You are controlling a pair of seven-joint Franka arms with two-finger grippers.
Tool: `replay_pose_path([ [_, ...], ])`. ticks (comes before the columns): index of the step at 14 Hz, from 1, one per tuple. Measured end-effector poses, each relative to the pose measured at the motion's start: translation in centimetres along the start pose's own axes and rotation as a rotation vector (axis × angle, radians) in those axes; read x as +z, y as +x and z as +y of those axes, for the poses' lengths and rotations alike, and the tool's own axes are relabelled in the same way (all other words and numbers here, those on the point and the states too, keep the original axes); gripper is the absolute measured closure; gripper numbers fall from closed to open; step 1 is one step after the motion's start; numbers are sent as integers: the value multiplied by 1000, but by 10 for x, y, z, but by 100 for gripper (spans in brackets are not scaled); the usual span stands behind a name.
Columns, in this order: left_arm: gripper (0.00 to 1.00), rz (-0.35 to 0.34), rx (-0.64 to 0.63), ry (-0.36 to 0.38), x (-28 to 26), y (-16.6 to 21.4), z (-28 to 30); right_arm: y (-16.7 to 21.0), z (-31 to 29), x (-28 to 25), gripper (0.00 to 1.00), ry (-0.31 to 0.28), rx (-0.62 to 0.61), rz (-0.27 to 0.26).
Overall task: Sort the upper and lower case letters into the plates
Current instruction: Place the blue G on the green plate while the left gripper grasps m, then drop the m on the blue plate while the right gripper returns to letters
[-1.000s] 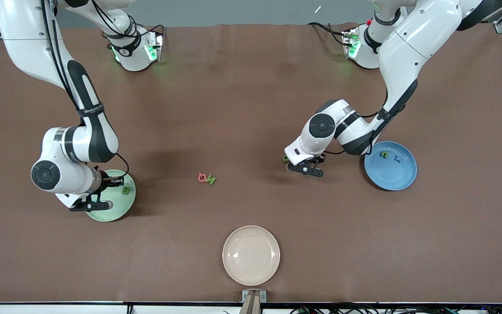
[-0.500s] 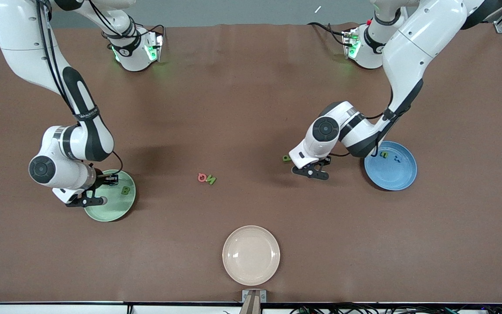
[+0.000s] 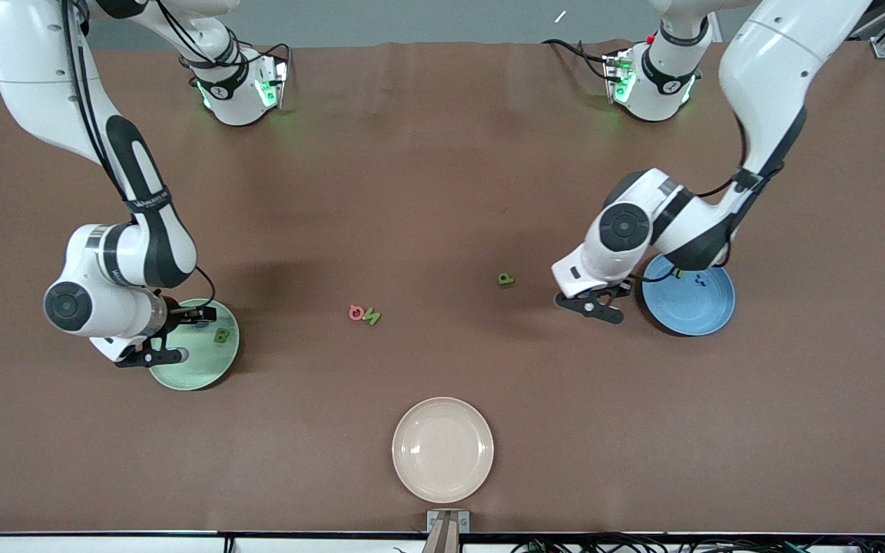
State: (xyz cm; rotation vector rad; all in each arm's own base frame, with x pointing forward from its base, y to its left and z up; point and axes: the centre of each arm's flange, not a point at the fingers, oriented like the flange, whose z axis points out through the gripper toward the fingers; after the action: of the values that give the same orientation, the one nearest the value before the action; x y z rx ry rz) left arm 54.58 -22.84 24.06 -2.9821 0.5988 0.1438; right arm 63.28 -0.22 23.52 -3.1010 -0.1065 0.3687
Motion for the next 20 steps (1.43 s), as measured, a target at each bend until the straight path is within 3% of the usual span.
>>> replay_pose_path([
  [2,60,-17,23,-23,-2,-16,-39,0,-20,-43,0,87,38,-15],
  [4,60,-34,35,-48,4,-34,-81,-1,-48,-59,0,130,99,-12],
  [8,60,-47,24,-34,24,-58,-153,-2,-136,-54,0,105,243,-4],
  [14,60,5,26,-26,50,-67,-191,-9,-221,-50,0,104,504,56],
  [17,60,22,25,-35,61,-68,-200,-12,-239,-50,0,118,678,70],
  [20,60,23,36,-26,70,-69,-203,-11,-266,-56,0,183,946,128],
])
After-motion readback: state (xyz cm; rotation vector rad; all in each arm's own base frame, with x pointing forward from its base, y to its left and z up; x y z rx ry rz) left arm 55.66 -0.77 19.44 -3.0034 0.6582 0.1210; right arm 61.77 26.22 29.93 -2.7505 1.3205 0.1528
